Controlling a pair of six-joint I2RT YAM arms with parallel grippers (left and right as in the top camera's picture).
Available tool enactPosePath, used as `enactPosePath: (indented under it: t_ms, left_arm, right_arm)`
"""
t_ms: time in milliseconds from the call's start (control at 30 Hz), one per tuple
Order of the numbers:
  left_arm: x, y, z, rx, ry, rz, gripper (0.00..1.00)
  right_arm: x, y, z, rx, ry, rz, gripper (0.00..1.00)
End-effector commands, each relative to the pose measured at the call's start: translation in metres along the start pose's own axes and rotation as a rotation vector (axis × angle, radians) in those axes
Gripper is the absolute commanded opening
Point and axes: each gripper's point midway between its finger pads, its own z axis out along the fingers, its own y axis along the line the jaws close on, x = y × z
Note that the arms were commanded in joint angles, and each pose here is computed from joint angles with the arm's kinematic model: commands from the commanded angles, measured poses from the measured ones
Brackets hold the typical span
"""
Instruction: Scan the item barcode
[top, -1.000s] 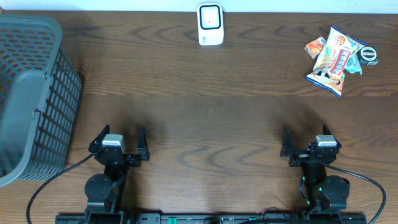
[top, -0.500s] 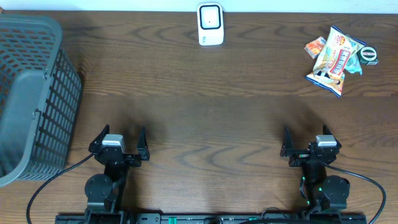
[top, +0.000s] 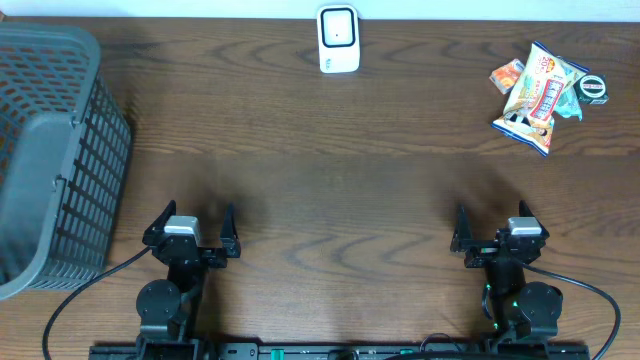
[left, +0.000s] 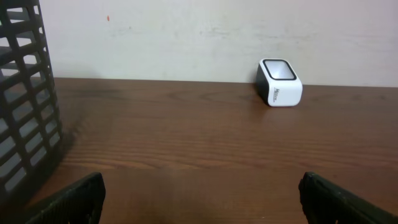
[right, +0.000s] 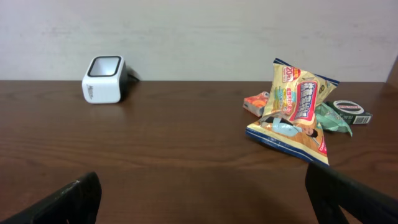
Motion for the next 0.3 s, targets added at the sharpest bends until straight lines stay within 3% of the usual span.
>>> enactPosePath:
  t_ms: [0, 267]
  left_arm:
    - [0.0142, -0.0003, 0.0001, 0.006, 0.048, 0.005, 0.98]
    - [0.0141, -0.0004, 0.0001, 0.007, 0.048, 0.005, 0.97]
  right_arm:
    - [0.0005, -0.0033, -0.0003, 0.017, 0.0, -0.007, 0.99]
    - [0.0005, -0.0033, -0.0003, 0.017, 0.0, -0.007, 0.99]
